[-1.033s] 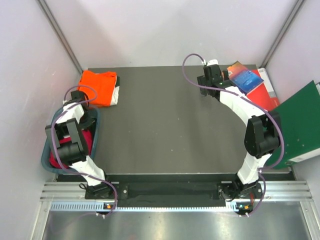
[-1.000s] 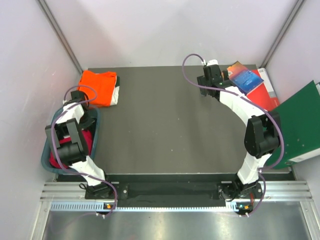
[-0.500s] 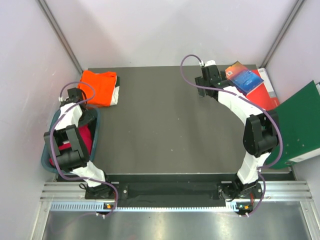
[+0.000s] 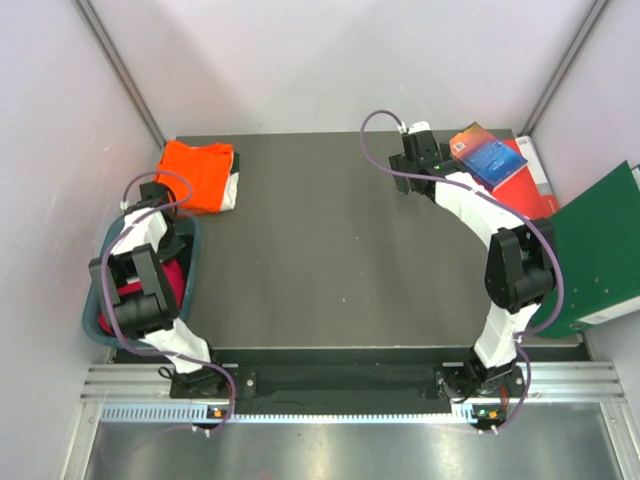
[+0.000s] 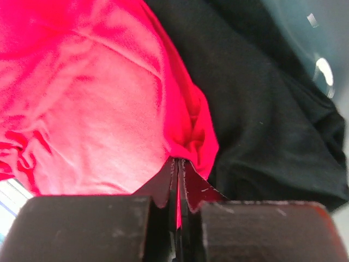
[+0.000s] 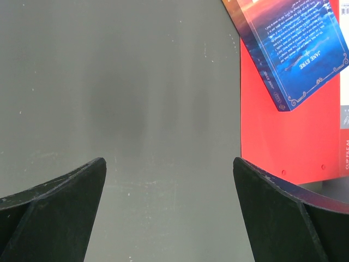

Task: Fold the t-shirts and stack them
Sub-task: Grab crumpled tshirt from bin with the left arm, then move the tshirt to the center of the board

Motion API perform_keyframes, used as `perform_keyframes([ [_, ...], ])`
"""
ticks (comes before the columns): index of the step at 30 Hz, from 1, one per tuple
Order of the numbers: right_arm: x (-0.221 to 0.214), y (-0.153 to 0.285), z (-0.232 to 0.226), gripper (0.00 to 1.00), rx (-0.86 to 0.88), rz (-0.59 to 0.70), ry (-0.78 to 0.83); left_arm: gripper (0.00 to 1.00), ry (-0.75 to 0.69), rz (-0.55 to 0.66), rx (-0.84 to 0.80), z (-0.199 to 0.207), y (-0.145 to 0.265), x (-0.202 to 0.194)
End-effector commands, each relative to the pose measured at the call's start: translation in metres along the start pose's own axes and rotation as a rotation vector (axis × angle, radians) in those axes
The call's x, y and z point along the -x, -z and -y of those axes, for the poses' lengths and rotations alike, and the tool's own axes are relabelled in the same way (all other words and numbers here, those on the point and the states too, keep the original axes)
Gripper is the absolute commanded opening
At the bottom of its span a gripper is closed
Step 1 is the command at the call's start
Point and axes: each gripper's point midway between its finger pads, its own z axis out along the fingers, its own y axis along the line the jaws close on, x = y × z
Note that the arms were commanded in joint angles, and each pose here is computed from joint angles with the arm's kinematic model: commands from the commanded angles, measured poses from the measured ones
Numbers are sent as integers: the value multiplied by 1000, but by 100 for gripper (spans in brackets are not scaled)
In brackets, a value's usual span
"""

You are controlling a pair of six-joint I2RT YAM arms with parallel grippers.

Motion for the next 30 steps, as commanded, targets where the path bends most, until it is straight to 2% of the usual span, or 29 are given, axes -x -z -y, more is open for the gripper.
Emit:
perform_keyframes([
  [1, 11, 5, -5, 100, 10, 31, -9, 0, 8, -45, 60, -8, -15, -13],
  [3, 12, 6, -4, 100, 9, 32, -8, 0, 20, -38, 56, -7, -9, -9],
  [6, 12, 6, -4, 100, 7, 35, -10, 0, 61, 44, 0, -4, 10, 12],
  [14, 8, 5, -11, 100, 29, 25, -9, 0, 202, 388, -206, -6, 117, 95],
  [17, 9, 4, -15, 100, 41, 26, -12, 0, 219, 474, -311, 1, 150, 115],
  [20, 10, 4, -17, 100, 51, 29, -15, 0, 207, 494, -455, 19, 180, 128],
  [26, 8, 3, -17, 99, 49, 25, -18, 0, 51, 516, -952, 105, 265, 131],
  [29, 8, 1, -16, 100, 40, 25, -32, 0, -67, 509, -1086, 160, 299, 106],
  [30, 8, 2, -15, 100, 35, 25, -32, 0, -126, 494, -1144, 184, 316, 87],
])
